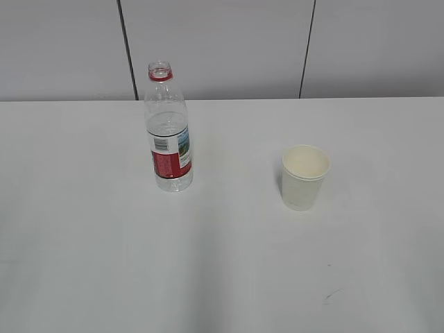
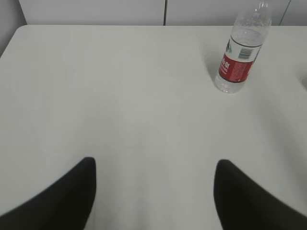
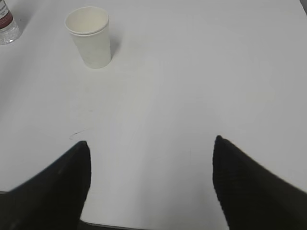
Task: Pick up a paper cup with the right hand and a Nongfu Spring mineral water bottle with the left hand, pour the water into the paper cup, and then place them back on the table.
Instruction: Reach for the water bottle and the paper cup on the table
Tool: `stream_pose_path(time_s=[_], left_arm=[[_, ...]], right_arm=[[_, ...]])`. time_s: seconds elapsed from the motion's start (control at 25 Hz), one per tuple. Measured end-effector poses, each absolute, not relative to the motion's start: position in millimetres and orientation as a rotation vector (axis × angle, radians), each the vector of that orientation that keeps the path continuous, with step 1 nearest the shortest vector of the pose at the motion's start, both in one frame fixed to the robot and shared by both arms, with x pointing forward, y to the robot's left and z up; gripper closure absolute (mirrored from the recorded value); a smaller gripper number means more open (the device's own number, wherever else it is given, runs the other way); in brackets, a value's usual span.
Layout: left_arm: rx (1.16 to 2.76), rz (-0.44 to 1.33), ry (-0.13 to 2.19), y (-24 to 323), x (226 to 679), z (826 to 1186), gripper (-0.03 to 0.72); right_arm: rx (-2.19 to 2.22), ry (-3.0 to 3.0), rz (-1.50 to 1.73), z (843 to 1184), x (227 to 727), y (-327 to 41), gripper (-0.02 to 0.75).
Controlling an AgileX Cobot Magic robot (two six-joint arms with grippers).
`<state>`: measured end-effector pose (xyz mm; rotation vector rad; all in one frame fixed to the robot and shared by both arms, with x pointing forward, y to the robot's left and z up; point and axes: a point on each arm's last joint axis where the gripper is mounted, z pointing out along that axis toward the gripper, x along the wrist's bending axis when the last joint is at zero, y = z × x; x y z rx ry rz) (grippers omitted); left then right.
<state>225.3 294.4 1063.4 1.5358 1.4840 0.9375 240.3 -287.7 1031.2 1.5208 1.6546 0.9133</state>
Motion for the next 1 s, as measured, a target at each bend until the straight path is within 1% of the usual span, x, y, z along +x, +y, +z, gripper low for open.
stream_pose_path(time_s=[1.0], left_arm=[[1.536,0.937,1.484,294.4,225.3,1063.4,0.225]], right_arm=[[1.522,1.653,0.92,1031.3,240.4,-287.3,0.155]])
